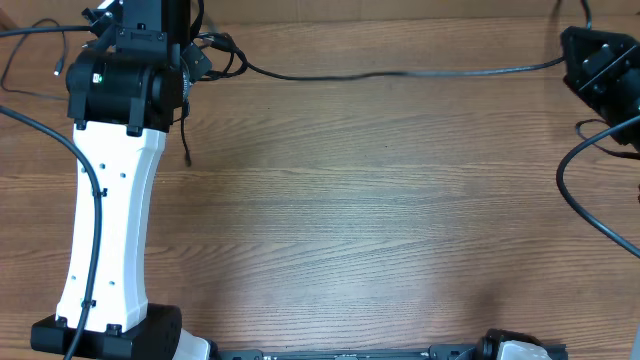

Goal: Untangle cables

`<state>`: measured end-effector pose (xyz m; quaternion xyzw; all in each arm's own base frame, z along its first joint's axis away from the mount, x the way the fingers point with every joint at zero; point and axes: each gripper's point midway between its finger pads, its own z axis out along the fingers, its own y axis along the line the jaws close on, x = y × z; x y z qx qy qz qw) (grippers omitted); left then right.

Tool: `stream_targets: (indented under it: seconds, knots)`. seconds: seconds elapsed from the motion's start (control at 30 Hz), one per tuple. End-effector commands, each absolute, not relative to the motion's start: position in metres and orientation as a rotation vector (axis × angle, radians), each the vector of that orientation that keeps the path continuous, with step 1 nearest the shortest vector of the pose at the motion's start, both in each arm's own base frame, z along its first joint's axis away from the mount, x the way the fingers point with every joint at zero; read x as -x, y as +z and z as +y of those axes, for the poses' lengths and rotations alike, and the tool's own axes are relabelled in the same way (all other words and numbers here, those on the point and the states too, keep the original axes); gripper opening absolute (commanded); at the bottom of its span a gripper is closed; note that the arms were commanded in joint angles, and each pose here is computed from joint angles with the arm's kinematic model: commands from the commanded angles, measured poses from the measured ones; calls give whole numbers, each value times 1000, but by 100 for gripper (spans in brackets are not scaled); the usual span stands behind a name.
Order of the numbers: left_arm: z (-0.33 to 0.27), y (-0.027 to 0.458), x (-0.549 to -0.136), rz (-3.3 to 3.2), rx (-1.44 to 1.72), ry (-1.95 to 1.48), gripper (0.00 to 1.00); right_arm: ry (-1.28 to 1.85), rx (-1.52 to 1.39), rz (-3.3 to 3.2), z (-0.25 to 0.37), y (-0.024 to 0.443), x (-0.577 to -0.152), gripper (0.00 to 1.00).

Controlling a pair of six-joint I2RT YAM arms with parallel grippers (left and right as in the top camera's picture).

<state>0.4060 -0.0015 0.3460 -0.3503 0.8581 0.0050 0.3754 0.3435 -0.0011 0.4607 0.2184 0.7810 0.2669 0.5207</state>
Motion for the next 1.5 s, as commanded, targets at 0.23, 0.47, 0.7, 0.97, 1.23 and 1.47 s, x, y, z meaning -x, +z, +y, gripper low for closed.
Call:
stream_targets:
  seconds: [0.23,0.47,0.7,0.97,1.23,1.47]
  knots:
    - [68,339,-400,2132,976,384,4,352,-809,1738,-91,463,-335,4]
    - [53,330,-405,2195,957,286,4,202,-986,1777,-129,430,-333,4]
    - [12,318,-414,2318,897,-12,4,491,-906,1997,-85,390,-358,76]
    - [-29,316,-418,2409,785,-288,4,1040,-331,2128,13,398,-364,100]
    - [-67,326,-423,2431,690,-550,4,1024,402,2138,124,379,-360,100]
    - [-102,327,-415,2473,594,-650,4,892,595,2157,195,354,-374,100]
